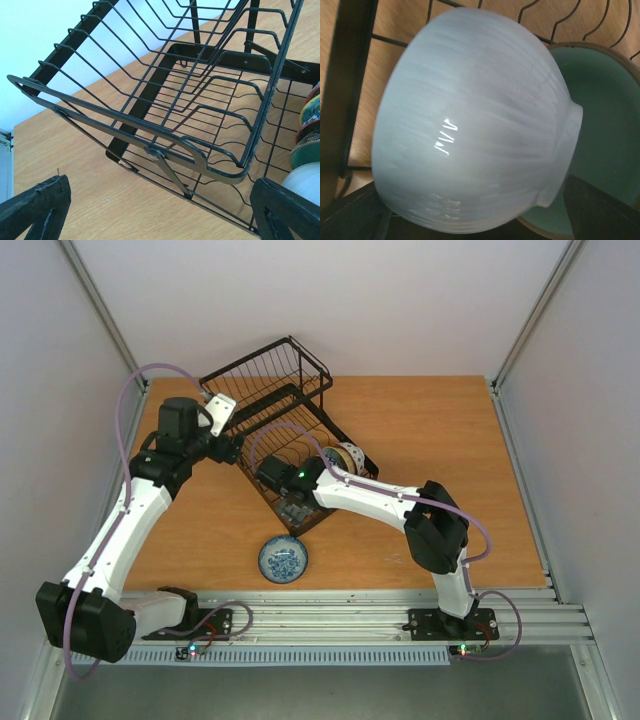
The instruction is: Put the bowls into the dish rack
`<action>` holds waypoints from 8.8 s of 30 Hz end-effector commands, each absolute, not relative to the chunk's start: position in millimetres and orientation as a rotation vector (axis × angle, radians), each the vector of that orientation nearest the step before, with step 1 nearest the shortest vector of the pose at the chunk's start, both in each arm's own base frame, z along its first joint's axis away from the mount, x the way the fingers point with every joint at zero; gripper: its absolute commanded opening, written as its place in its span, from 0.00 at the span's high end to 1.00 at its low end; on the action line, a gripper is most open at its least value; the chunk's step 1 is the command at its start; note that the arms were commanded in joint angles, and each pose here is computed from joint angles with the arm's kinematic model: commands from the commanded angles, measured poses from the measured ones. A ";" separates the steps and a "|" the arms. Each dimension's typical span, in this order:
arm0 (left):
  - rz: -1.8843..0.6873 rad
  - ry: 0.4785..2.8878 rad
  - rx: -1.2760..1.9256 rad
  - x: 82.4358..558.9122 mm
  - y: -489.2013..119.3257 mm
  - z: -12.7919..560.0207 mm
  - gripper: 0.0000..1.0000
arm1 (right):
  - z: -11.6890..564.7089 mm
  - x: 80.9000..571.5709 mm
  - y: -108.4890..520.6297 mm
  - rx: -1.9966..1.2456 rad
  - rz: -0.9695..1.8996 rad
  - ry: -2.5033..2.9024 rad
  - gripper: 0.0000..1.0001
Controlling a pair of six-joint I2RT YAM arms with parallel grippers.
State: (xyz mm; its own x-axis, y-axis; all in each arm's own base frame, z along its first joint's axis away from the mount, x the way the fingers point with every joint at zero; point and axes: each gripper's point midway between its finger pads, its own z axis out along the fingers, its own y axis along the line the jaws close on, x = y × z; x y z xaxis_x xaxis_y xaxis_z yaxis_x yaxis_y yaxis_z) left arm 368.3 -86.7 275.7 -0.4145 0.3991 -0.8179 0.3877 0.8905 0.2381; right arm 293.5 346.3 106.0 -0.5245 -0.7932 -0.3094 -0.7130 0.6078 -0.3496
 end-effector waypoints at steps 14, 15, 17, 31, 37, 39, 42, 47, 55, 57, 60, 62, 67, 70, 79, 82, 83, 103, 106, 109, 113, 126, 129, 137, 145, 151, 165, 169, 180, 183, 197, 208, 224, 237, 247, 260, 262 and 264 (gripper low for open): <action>-0.031 2.028 0.565 371.5 -91.8 277.7 0.02 | 143.6 305.3 313.3 -0.979 -0.410 2.334 0.01; -0.033 2.028 0.566 371.4 -92.0 277.8 0.01 | 148.3 307.2 310.7 -0.954 -0.421 2.323 0.01; -0.034 2.028 0.568 371.2 -92.3 277.8 0.02 | 154.5 310.1 305.9 -0.915 -0.448 2.307 0.01; -0.129 2.032 0.635 362.2 -106.6 274.2 0.01 | 175.6 222.3 329.7 -0.971 0.305 2.494 0.30; -0.222 2.027 0.700 352.7 -120.3 273.2 0.02 | 141.4 171.1 343.5 -0.989 0.660 2.654 0.48; -0.243 2.027 0.714 350.4 -123.0 272.7 0.02 | 130.5 163.6 345.3 -0.982 0.707 2.688 0.50; -0.264 2.027 0.728 347.9 -125.9 272.1 0.02 | 120.9 158.6 348.2 -0.973 0.752 2.711 0.51; -0.277 2.025 0.738 346.3 -127.6 272.5 0.02 | 108.6 158.5 353.0 -0.977 0.753 2.730 0.51; -0.285 2.028 0.745 346.1 -128.7 270.8 0.02 | 85.4 163.7 355.5 -0.965 0.705 2.765 0.52; -0.293 2.030 0.747 346.0 -129.7 269.8 0.02 | 80.0 164.9 354.4 -0.961 0.683 2.774 0.53; -0.300 2.032 0.753 346.0 -131.0 268.3 0.02 | 73.6 165.3 355.2 -0.957 0.677 2.786 0.55; -0.301 2.032 0.754 345.9 -131.1 268.1 0.02 | 70.1 164.6 356.6 -0.953 0.686 2.794 0.59; -0.302 2.031 0.756 345.6 -131.1 268.7 0.02 | 61.6 160.5 357.4 -0.948 0.704 2.818 0.68; -0.313 2.031 0.762 344.8 -132.8 268.1 0.02 | 57.0 158.2 356.3 -0.945 0.698 2.834 0.76; -0.350 2.032 0.782 341.0 -137.2 266.6 0.02 | 57.4 159.0 349.6 -0.938 0.652 2.833 0.98; -0.391 2.041 0.816 336.5 -142.4 262.5 0.02 | 70.1 163.1 346.2 -0.939 0.624 2.799 0.99; -0.412 2.048 0.829 334.5 -144.9 260.6 0.02 | 75.8 165.0 345.2 -0.941 0.615 2.783 0.99; -0.932 2.092 1.196 255.4 -195.9 259.8 0.24 | 193.8 248.5 298.0 -0.732 0.209 2.463 0.99; -0.882 2.130 1.246 252.2 -201.2 248.8 0.24 | 205.0 260.7 296.6 -0.703 0.161 2.424 0.99; -0.806 2.167 1.300 251.3 -205.2 232.5 0.24 | 215.9 269.8 298.4 -0.691 0.135 2.388 0.99; -0.714 2.197 1.300 259.1 -204.4 222.2 0.24 | 231.1 276.9 301.0 -0.688 0.125 2.343 0.99; -0.664 2.237 1.310 266.2 -205.9 206.2 0.25 | 258.5 274.3 299.7 -0.670 0.189 2.281 0.99; -0.661 2.240 1.310 266.7 -206.3 204.2 0.25 | 262.6 272.4 303.2 -0.676 0.224 2.272 0.99; -0.663 2.245 1.309 267.5 -207.3 201.0 0.25 | 266.8 264.8 324.0 -0.717 0.369 2.252 0.99; -0.677 2.241 1.307 267.4 -209.0 201.6 0.52 | 267.1 264.0 331.7 -0.727 0.408 2.247 0.99; -0.713 2.253 1.314 265.2 -211.2 199.5 0.99 | 270.5 262.1 335.3 -0.740 0.441 2.222 0.99; -0.871 2.129 1.385 240.6 -220.2 221.1 0.99 | 285.0 225.7 326.5 -0.694 0.759 2.124 0.39; -0.950 2.065 1.392 234.0 -222.5 230.5 1.00 | 287.1 200.9 337.2 -0.709 1.004 2.098 0.35; -1.141 1.991 1.316 231.8 -214.2 251.9 0.99 | 283.5 162.4 372.2 -0.752 1.497 2.010 0.21; -1.160 1.976 1.309 231.6 -212.2 254.8 1.00 | 286.8 160.2 374.7 -0.760 1.533 1.978 0.21; -1.146 1.972 1.302 233.9 -208.7 255.0 0.99 | 271.7 165.3 368.2 -0.732 1.362 2.058 0.11; -1.132 1.980 1.297 235.1 -207.4 254.0 1.00 | 247.5 182.6 350.3 -0.657 1.091 2.171 0.11; -1.188 1.970 1.300 231.3 -209.7 255.6 1.00 | 259.8 184.1 363.9 -0.650 1.194 2.053 0.15; -1.189 1.977 1.291 233.4 -210.0 254.5 1.00 | 274.6 178.3 361.8 -0.664 1.247 1.960 0.95; -1.169 1.982 1.281 234.0 -209.3 255.5 1.00 | 278.8 180.1 353.3 -0.674 1.175 1.981 0.43; -1.202 1.976 1.291 230.3 -209.9 255.9 1.00 | 278.3 193.3 343.2 -0.595 1.091 1.974 0.08; -1.212 1.972 1.292 228.6 -210.4 257.4 0.99 | 279.5 194.8 345.1 -0.625 1.071 1.958 0.06; -1.225 1.968 1.294 227.3 -210.7 258.3 0.99 | 281.5 196.0 348.2 -0.636 1.069 1.952 0.04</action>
